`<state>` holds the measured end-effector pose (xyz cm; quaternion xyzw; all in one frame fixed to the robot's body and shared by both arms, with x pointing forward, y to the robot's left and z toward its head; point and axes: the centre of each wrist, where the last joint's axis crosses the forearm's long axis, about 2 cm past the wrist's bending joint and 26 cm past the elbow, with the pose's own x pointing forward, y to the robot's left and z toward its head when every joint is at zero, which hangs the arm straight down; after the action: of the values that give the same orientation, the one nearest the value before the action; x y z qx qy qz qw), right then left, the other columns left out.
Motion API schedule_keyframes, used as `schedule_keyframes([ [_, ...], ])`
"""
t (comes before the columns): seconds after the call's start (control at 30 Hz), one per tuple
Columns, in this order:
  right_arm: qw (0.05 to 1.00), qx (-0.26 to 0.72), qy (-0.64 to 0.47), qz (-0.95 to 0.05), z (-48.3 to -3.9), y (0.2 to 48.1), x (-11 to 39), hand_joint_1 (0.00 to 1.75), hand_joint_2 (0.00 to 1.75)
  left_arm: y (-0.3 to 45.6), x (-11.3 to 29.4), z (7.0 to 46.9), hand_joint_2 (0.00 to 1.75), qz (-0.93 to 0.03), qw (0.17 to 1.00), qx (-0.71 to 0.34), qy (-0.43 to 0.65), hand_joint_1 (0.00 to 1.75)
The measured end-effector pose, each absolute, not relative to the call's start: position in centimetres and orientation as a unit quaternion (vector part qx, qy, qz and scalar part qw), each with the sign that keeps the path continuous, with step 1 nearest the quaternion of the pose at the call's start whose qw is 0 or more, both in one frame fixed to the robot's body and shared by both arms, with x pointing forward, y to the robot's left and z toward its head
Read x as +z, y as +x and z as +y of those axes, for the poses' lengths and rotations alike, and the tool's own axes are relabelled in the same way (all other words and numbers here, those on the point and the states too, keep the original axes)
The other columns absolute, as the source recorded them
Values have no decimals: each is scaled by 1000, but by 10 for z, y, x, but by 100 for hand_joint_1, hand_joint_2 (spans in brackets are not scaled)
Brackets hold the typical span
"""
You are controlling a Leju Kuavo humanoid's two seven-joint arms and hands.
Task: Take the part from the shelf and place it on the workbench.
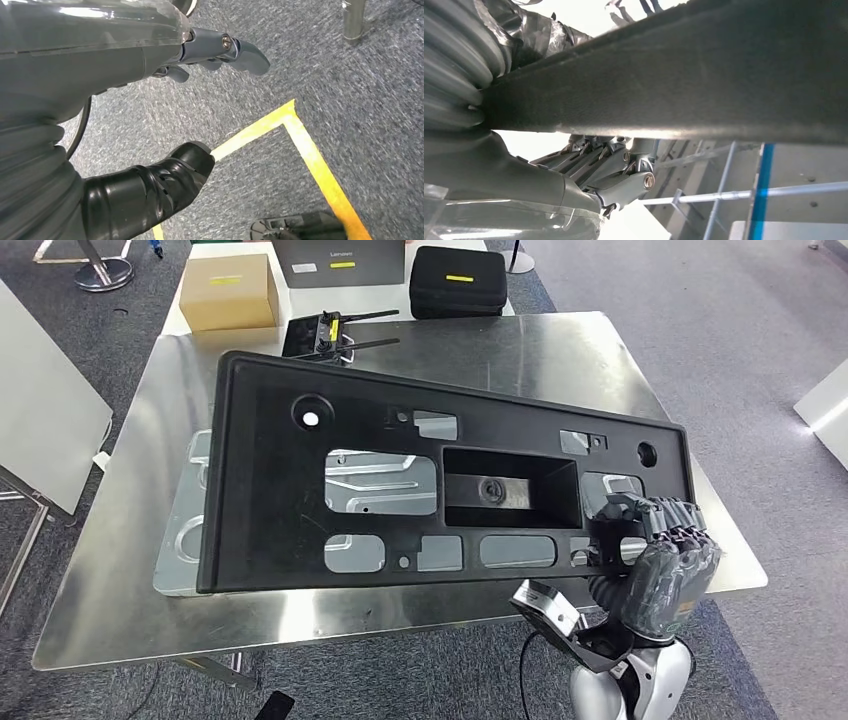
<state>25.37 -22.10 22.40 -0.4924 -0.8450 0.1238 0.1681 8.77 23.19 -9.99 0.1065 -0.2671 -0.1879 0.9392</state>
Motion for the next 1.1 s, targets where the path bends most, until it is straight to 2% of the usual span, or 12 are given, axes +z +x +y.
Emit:
schedule_keyframes([
  [0.37,159,139,-485,-849,-210,261,229,175,175,89,-99,230,175,-264,939,-190,108,0],
  [0.9,137,170,-530,-819,-202,288,247,175,175,94,-98,228,175,-257,937,-211,103,0],
  [1.1,151,182,-544,-805,-197,315,253,175,175,98,-98,227,175,-267,935,-220,80,0],
])
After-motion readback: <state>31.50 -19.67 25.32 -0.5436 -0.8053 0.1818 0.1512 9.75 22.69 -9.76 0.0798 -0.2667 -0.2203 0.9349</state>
